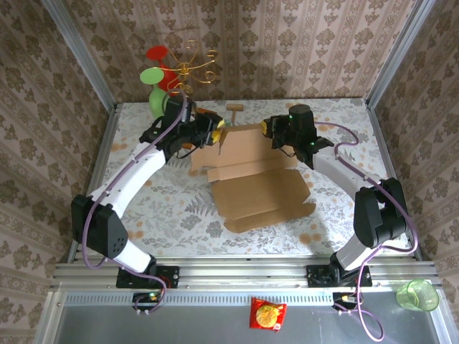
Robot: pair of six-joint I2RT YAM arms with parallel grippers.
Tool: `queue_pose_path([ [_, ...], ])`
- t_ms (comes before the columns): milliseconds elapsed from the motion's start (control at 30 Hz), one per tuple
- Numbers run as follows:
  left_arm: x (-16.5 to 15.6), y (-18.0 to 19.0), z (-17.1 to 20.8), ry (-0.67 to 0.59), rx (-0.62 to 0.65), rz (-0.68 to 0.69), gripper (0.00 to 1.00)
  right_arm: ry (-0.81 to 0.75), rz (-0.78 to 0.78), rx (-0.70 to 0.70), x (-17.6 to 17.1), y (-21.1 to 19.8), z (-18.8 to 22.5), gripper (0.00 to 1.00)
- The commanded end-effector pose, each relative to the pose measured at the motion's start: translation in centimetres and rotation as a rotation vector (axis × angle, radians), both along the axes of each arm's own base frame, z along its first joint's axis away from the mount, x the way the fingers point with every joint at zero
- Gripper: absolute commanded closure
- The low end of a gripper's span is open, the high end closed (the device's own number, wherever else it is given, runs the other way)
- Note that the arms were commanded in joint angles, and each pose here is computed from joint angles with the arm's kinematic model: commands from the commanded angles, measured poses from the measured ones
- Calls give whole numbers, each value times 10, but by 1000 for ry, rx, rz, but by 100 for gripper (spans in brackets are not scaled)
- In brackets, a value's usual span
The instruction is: Fold the paper box
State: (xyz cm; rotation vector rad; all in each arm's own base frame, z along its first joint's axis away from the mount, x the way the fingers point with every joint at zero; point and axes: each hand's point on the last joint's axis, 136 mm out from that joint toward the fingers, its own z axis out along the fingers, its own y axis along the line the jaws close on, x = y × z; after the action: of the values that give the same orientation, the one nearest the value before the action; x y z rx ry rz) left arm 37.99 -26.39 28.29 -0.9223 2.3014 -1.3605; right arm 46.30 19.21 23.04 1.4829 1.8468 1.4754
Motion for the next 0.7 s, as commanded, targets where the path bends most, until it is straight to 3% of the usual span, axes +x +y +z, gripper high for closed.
queue_pose_path([
  [0,-8,42,43,-155,79,13,53,-27,-62,8,0,-14,26,100],
  [133,-23,86,34,-193,171,10,53,-16,-74,7,1,-20,35,100],
  [233,-44,116,7,-192,255,15,60,-3,-83,1,0,-24,39,100],
  [333,-62,135,-38,-136,237,49,74,5,-93,3,0,-28,42,100],
  [500,-65,122,-113,-124,70,56,88,16,-96,11,2,-29,42,100],
  [667,-43,101,-123,-281,4,34,91,21,-97,2,1,-30,40,100],
])
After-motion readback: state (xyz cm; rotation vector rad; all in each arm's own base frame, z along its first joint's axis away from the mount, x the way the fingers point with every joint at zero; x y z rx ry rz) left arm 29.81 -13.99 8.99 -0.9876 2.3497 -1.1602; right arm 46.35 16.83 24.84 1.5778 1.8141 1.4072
